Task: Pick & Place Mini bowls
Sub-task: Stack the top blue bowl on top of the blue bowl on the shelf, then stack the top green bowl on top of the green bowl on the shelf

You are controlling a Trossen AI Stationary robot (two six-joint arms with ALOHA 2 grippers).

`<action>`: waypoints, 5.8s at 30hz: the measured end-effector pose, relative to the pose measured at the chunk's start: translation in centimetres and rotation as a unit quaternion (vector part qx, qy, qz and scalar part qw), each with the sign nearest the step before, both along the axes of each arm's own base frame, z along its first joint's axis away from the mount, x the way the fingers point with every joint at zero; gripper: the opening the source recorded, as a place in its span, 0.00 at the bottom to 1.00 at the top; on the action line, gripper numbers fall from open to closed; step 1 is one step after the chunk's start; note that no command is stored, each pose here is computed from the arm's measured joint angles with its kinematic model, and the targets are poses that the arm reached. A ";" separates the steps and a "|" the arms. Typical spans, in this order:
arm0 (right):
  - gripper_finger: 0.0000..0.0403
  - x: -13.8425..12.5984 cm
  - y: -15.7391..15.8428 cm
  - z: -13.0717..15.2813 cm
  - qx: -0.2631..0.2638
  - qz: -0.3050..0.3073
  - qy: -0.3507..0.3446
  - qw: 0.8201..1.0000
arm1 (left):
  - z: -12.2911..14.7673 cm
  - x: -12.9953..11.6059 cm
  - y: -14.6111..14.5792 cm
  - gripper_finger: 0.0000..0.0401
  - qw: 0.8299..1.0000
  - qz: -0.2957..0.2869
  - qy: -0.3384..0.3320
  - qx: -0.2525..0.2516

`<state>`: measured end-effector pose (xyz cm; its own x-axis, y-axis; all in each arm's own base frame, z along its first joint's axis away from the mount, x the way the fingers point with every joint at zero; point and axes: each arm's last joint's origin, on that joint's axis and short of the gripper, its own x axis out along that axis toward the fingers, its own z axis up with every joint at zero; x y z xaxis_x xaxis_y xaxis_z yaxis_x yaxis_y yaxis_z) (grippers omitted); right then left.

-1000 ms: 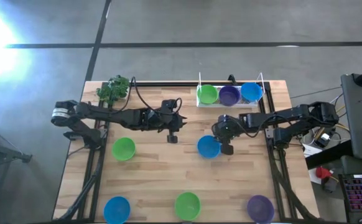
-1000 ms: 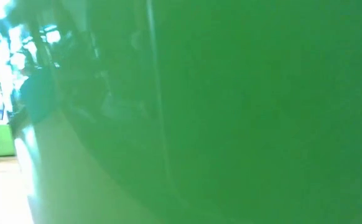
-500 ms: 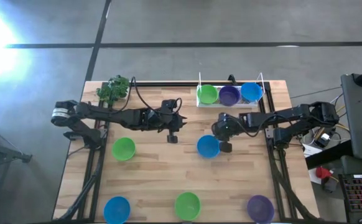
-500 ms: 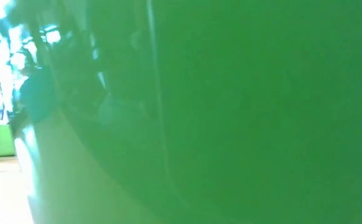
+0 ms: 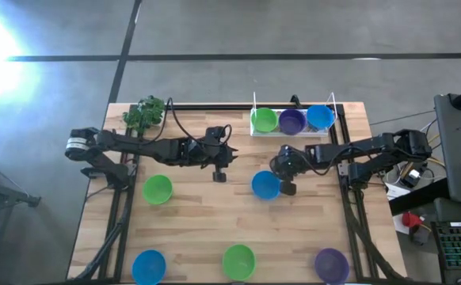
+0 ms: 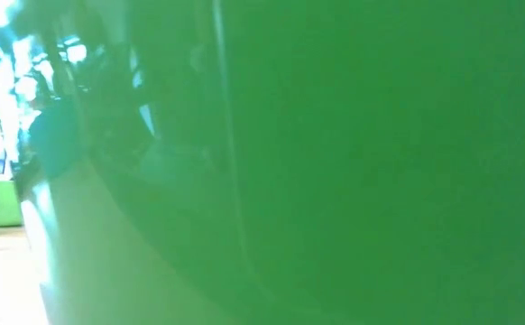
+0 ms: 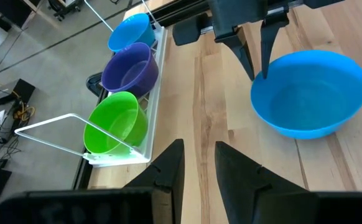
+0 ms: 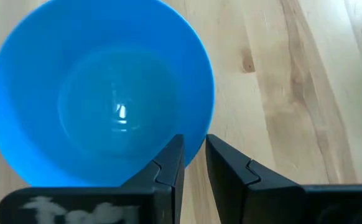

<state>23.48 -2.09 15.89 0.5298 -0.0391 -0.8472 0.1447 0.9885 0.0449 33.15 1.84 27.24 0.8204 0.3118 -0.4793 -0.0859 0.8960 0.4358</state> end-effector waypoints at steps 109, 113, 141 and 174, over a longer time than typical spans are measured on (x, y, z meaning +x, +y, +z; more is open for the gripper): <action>0.02 -5.1 -17.9 8.6 -0.322 -0.429 0.285 0.794 | 0.0 0.0 0.1 0.21 1.000 0.011 0.001 0.008; 0.02 -5.0 -18.0 8.4 -0.322 -0.421 0.292 0.796 | 0.0 0.0 0.1 0.21 1.000 0.011 0.001 0.008; 0.31 -4.8 -17.6 11.4 -0.300 -0.419 0.240 0.823 | 0.0 0.0 0.1 0.21 1.000 0.011 0.001 0.009; 0.02 -8.2 -5.1 15.3 -0.151 -0.149 -0.078 0.974 | -3.2 -8.4 -0.5 0.21 0.812 0.428 0.228 -0.325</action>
<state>15.29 -7.20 31.15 0.5782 -0.4460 -0.6832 0.4427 0.8749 -0.1966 24.74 1.32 24.01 0.1269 0.2340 -0.9639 -0.7603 0.6470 0.0569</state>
